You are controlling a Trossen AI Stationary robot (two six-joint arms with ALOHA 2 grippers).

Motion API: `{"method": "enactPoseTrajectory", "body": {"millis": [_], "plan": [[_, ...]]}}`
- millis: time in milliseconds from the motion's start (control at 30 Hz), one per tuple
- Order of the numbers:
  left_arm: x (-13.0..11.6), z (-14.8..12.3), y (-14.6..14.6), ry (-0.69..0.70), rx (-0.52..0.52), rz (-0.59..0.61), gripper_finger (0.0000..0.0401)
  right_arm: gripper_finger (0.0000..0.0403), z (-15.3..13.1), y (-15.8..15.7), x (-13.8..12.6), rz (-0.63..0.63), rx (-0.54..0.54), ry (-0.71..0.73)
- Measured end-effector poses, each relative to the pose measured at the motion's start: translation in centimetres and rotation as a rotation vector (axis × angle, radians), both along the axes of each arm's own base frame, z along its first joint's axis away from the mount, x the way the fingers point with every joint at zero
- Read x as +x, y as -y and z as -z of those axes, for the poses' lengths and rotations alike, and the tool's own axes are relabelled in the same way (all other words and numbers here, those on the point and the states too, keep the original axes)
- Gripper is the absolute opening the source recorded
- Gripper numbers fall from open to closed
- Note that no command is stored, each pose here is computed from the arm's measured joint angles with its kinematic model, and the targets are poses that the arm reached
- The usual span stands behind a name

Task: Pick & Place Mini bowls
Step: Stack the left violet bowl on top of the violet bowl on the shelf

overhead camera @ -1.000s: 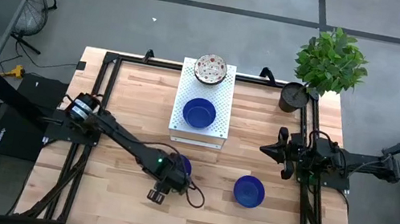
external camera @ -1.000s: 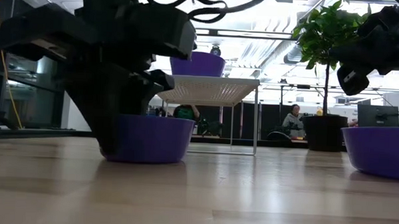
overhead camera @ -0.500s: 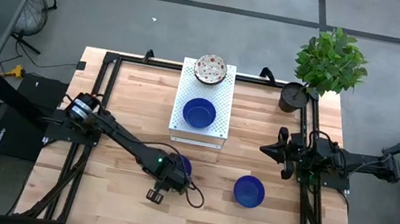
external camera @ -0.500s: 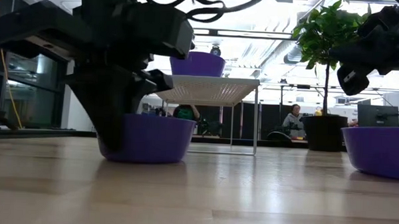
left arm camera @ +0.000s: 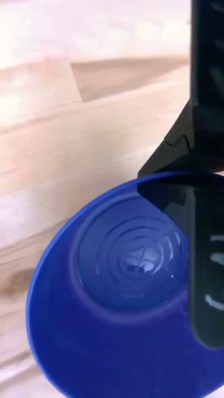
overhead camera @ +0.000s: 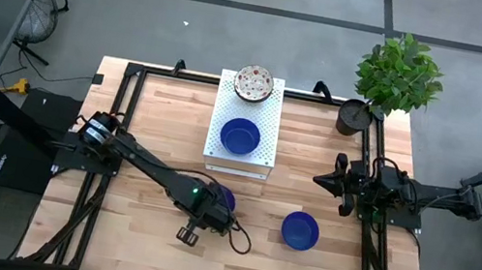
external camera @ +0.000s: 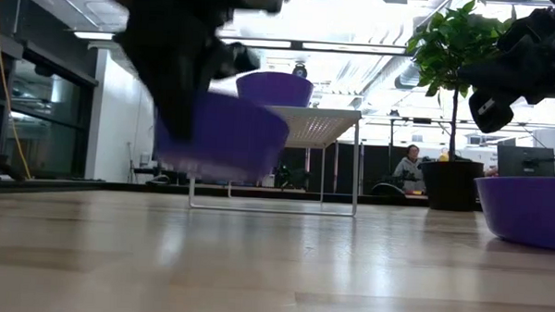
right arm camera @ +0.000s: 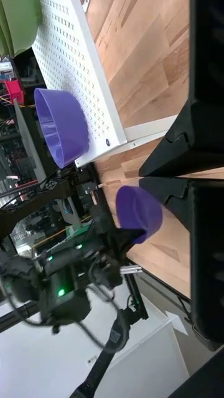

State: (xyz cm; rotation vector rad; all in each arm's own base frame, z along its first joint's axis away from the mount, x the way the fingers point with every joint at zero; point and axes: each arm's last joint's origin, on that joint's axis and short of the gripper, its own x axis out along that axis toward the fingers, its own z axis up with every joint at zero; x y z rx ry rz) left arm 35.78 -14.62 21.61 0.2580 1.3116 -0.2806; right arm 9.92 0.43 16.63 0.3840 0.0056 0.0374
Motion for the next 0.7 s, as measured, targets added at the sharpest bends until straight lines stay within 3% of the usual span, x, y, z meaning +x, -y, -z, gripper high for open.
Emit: {"method": "enactPoseTrajectory", "body": {"millis": [267, 400, 567, 700], "plan": [[0.2, -6.4, 1.2, 0.071, 0.043, 0.049, 0.0001, 0.0, 0.0, 0.0, 0.0, 0.0, 0.0, 0.0], [-0.1, -9.6, 1.3, 0.118, 0.111, 0.054, 0.0001, 0.0, 0.0, 0.0, 0.0, 0.0, 0.0, 0.0], [-0.7, -13.4, -0.1, 0.173, 0.216, 0.0, 0.0001, 0.0, 0.0, 0.0, 0.0, -0.001, 0.0, 0.0], [-0.1, -15.1, -2.0, 0.219, 0.208, -0.058, 0.0, 0.0, 0.0, 0.0, 0.0, 0.0, 0.0, 0.0]]}}
